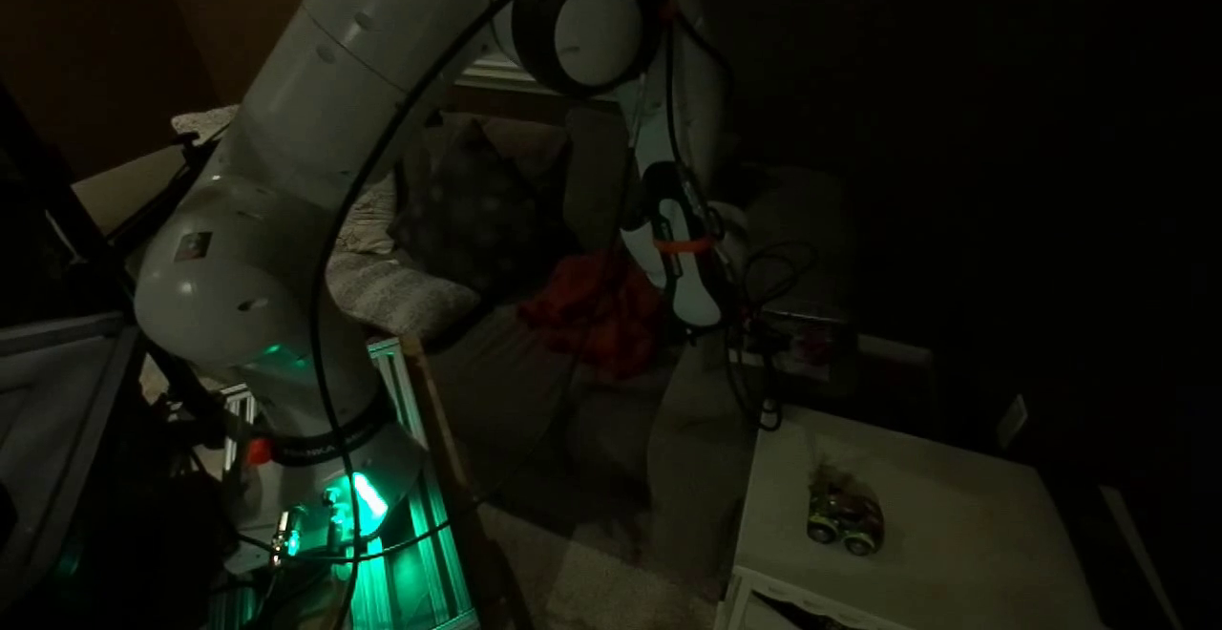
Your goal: Pick up the book from the white shelf and put it on the right armrest of the sofa.
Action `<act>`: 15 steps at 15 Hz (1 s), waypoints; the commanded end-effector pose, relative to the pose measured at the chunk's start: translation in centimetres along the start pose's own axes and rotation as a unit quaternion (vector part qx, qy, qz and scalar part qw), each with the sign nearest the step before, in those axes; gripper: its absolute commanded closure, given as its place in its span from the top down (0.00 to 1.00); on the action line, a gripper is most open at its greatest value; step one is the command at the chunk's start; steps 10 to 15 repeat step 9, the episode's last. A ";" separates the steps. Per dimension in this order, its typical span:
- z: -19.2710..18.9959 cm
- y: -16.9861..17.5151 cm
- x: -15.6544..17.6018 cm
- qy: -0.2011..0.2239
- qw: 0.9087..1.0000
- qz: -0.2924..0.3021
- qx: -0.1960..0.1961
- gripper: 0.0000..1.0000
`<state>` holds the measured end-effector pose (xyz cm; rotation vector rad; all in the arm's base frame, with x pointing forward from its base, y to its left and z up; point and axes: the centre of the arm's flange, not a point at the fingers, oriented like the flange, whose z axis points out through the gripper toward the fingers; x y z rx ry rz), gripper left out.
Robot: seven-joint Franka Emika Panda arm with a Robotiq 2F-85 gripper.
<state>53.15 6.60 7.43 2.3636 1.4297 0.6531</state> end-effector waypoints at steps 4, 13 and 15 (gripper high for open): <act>-7.4 3.5 3.5 0.057 0.995 0.076 0.000 1.00; -9.3 5.3 5.8 0.100 0.993 0.068 0.011 1.00; -9.3 5.3 5.8 0.100 0.993 0.068 0.011 1.00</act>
